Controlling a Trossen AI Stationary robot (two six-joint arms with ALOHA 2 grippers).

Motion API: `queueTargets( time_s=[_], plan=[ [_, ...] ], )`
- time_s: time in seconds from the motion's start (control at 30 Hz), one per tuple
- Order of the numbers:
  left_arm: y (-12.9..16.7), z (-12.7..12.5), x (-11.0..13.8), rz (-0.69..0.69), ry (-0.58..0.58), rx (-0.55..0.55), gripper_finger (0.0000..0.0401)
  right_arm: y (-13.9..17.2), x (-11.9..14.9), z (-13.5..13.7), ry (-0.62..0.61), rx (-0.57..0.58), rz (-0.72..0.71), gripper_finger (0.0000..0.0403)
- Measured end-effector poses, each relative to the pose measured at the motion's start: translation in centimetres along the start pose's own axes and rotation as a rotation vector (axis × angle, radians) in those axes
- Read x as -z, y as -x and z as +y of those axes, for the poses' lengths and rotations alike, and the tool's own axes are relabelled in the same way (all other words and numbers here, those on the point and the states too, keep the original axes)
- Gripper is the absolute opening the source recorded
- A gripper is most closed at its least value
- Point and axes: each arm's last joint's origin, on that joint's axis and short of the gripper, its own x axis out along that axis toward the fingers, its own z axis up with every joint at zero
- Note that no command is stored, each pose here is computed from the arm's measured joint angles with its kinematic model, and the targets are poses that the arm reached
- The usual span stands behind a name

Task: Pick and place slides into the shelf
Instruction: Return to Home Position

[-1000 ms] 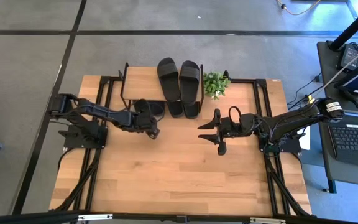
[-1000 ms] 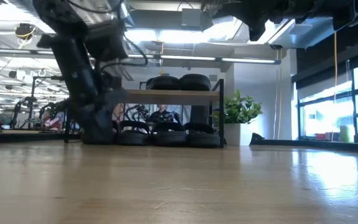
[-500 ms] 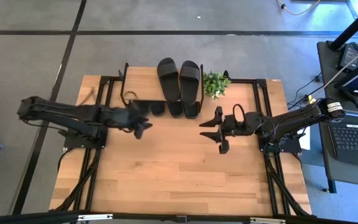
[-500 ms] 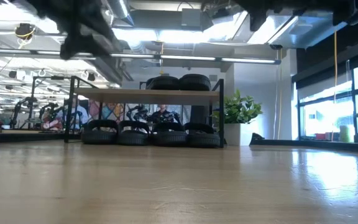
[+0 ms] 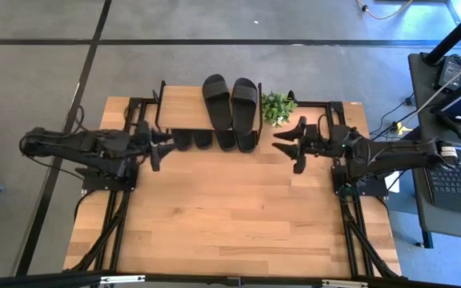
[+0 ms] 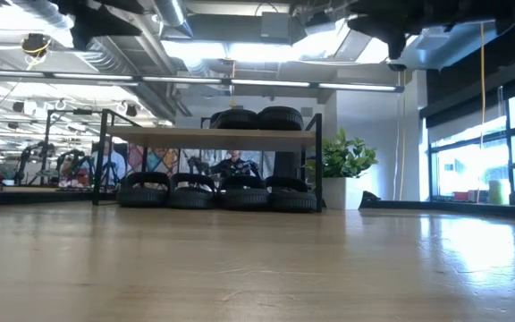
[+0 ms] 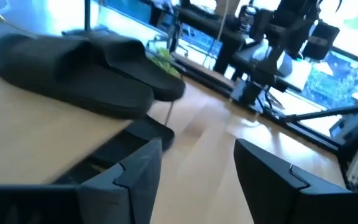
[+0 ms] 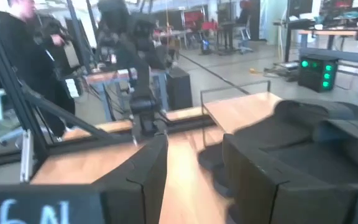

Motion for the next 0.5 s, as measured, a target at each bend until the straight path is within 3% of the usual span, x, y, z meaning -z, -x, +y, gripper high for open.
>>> queueTargets(
  time_s=[0.2,0.5],
  plan=[
    [2.3,1.3,-0.3,-0.099,0.003,-0.015,0.0195,2.0,-0.4,-0.3,0.042,0.012,0.024,0.0156],
    [3.1,4.2,4.3,-0.215,0.077,0.047,0.0195,5.1,1.5,-0.8,-0.016,-0.004,-0.092,0.0156]
  ],
)
